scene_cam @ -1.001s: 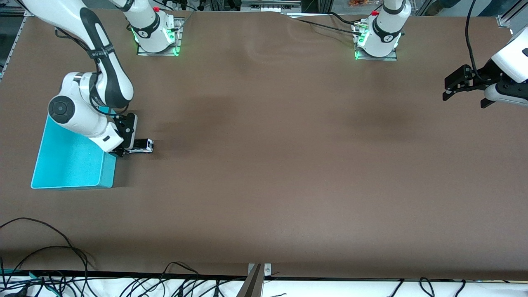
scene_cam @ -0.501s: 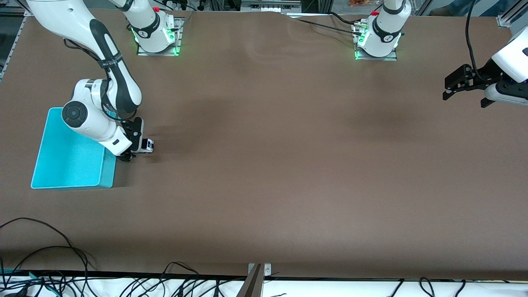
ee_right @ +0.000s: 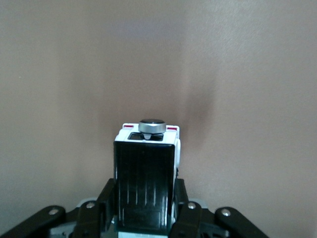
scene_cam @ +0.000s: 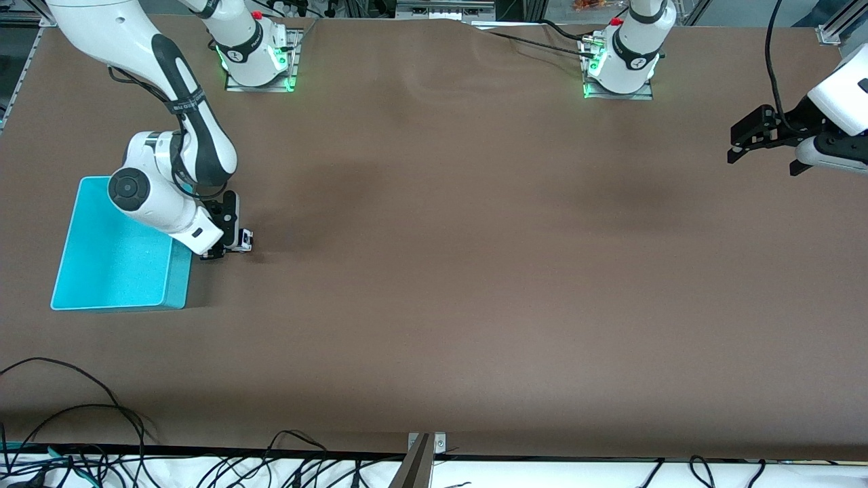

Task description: Wind and store white jeep toy

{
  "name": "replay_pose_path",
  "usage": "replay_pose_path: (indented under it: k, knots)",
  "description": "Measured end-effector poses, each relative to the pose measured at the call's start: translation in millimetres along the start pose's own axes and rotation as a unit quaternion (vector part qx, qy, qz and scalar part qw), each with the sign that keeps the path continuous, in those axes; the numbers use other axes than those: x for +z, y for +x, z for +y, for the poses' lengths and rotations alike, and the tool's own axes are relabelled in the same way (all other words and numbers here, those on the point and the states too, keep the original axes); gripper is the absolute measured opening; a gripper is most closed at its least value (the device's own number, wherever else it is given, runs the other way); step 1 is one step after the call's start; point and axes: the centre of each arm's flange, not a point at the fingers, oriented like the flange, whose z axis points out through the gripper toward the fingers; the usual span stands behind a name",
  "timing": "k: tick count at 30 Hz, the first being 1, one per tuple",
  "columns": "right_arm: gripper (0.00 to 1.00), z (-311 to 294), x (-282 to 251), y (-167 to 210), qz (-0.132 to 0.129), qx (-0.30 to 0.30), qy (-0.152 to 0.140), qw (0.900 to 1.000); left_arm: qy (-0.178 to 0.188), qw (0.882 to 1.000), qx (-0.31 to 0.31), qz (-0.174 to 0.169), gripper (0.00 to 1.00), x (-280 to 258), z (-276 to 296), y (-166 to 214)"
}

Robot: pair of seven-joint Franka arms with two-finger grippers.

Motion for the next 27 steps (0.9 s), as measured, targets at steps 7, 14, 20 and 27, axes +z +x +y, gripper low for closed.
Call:
replay_pose_path:
  k: [7,14,20,27]
  knots:
    - [0.50,2.2,-2.4,1.3,0.000,-0.001,-0.003,1.000,0.000,1.000,0.000,0.000,1.00,0.0,0.0,0.0]
    - [0.50,13.2,-26.4,5.5,0.003,-0.005,-0.005,1.000,0.000,1.000,0.000,0.000,1.00,0.0,0.0,0.0]
    - [0.50,28.1,-74.1,6.5,0.009,-0.005,0.001,1.000,0.000,1.000,0.000,0.000,1.00,0.0,0.0,0.0]
    - [0.50,41.8,-135.2,-6.7,0.014,0.007,0.009,1.000,0.000,1.000,0.000,0.000,1.00,0.0,0.0,0.0]
